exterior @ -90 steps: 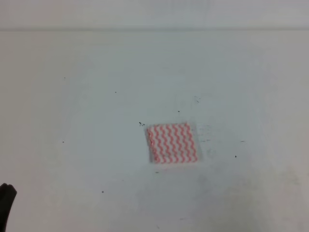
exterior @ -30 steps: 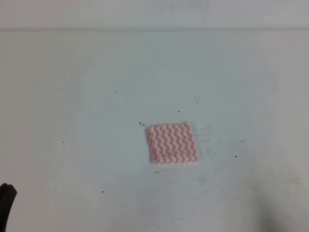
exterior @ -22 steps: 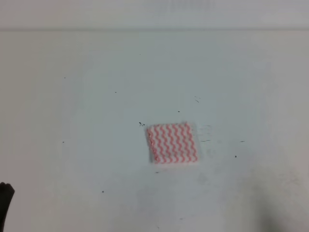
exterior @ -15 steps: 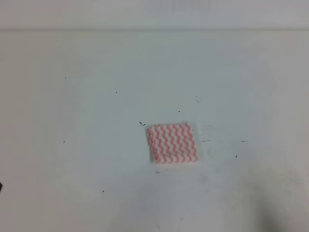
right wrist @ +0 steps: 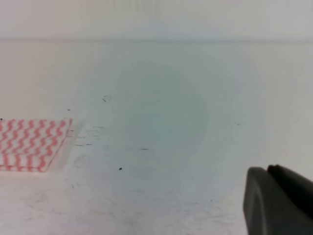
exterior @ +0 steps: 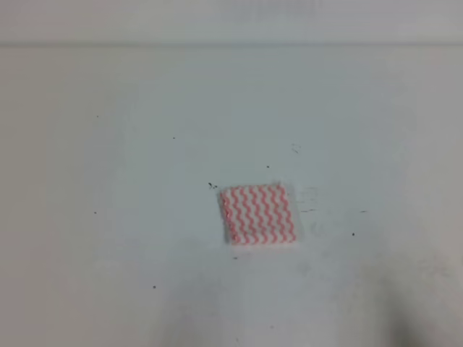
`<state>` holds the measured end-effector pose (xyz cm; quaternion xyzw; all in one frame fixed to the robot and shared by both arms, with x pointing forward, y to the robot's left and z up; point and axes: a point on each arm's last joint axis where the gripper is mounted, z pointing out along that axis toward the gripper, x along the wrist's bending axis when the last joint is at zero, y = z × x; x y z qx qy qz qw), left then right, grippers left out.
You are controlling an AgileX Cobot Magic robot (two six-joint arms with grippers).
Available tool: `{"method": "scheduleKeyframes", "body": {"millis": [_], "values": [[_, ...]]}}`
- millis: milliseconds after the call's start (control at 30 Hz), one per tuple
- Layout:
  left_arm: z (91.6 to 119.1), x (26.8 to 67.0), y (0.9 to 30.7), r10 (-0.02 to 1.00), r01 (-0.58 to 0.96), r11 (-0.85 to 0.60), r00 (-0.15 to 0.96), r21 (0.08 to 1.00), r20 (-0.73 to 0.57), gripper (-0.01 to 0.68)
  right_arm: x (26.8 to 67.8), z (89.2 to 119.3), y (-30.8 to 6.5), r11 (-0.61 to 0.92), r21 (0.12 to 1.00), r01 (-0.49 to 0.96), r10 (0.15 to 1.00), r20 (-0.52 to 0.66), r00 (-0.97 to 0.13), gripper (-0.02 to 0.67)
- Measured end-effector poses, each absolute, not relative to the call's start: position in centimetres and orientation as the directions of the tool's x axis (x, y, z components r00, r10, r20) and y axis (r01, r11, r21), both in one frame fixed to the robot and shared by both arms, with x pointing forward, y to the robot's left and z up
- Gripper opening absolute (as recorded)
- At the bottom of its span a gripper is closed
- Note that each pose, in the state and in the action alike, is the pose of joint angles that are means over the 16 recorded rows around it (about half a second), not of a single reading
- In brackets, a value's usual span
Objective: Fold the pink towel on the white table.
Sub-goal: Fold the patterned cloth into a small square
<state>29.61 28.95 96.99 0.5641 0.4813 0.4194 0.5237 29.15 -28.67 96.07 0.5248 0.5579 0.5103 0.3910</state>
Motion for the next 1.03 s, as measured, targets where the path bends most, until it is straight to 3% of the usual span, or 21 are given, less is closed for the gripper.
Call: {"method": "scheduleKeyframes", "body": {"millis": [267, 1033], "values": [[96.1, 29.2, 29.3, 0.992, 0.184, 0.001, 0.126, 0.983, -0.025, -0.004, 29.1, 96.2, -28.7, -0.072, 0.980, 0.186, 0.985, 0.100, -0.144, -0.018], [95.5, 29.1, 29.4, 0.992, 0.222, -0.016, 0.123, 0.975, -0.012, -0.003, 29.1, 96.2, -28.7, -0.072, 0.980, 0.185, 0.985, 0.100, -0.144, -0.018]]}}
